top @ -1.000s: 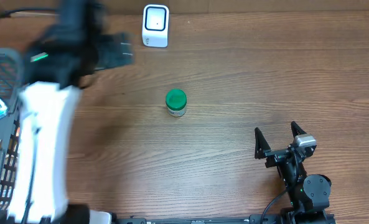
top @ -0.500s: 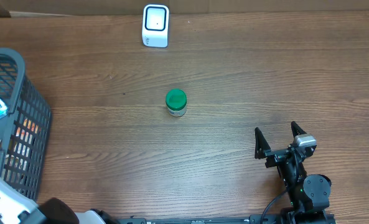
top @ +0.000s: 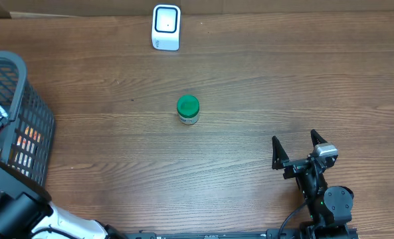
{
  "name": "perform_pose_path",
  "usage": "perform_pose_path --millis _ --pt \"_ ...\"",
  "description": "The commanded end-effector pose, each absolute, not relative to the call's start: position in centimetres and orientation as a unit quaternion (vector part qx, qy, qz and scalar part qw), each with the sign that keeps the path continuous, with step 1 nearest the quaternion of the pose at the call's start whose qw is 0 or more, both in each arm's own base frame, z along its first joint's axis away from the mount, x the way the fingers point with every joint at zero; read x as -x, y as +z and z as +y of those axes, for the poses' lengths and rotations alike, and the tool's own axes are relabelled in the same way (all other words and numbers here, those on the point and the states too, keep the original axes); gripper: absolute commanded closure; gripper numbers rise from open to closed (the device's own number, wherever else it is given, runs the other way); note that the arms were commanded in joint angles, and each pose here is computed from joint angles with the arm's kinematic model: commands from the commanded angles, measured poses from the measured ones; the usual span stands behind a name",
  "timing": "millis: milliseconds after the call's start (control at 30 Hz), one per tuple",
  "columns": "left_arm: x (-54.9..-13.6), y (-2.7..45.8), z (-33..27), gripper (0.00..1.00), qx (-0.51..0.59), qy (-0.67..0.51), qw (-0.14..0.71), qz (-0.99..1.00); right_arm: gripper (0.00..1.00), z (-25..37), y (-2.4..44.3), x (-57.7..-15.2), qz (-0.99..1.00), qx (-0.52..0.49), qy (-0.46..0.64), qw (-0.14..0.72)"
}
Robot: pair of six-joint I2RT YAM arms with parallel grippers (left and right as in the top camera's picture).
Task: Scan the item barcode
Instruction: 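Reach the left gripper into the basket and grasp the Kleenex pack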
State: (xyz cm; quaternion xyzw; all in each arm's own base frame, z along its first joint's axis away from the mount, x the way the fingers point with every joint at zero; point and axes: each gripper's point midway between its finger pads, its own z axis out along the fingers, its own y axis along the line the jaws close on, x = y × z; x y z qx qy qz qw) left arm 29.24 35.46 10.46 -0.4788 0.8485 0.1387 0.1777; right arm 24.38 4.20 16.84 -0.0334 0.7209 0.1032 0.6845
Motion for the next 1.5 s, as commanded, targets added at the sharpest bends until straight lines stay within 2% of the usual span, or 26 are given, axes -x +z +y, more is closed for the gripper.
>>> perform_pose_path --millis 0,233,467,567,800,833,900,967,1067,1233,1333,1467 --pt "-30.0 8.2 36.8 0.13 0.413 0.164 0.165 0.880 0.00 4.2 16.6 -24.4 0.721 0.033 0.101 0.685" --pt "-31.6 4.3 38.3 0.17 0.395 0.164 0.170 0.888 0.00 4.2 16.6 -24.4 0.721 0.033 0.101 0.685" --pt "-34.8 4.5 38.6 0.18 0.380 0.136 0.233 0.885 0.00 4.2 16.6 -24.4 0.721 0.033 0.101 0.685" --pt "-35.5 4.6 38.4 0.24 0.374 0.124 0.248 0.885 0.00 4.2 16.6 -24.4 0.721 0.033 0.101 0.685" --pt "-35.5 3.0 38.4 0.26 0.375 0.120 0.238 0.888 0.00 4.2 16.6 -24.4 0.721 0.033 0.101 0.685" --pt "-35.4 2.4 38.3 0.29 0.376 0.117 0.233 0.889 0.00 4.2 16.6 -24.4 0.721 0.033 0.101 0.685" --pt "-35.2 1.7 38.1 0.42 0.377 0.113 0.224 0.892 0.00 4.2 16.6 -24.4 0.721 0.033 0.101 0.685" --pt "-35.0 1.3 37.9 0.68 0.378 0.110 0.216 0.894 0.00 4.2 16.6 -24.4 0.721 0.033 0.101 0.685" --pt "-34.8 1.6 37.7 0.96 0.378 0.109 0.213 0.894 0.00 4.2 16.6 -24.4 0.721 0.033 0.101 0.685" --pt "-34.9 6.0 37.7 0.96 0.391 0.116 0.243 0.880 0.00 4.2 16.6 -24.4 0.721 0.033 0.101 0.685" --pt "-34.9 10.7 37.6 0.96 0.419 0.120 0.284 0.854 0.00 4.2 16.6 -24.4 0.721 0.033 0.101 0.685" --pt "-34.9 20.3 35.9 0.96 0.437 0.100 0.381 0.809 0.00 4.2 16.6 -24.4 0.721 0.033 0.101 0.685"
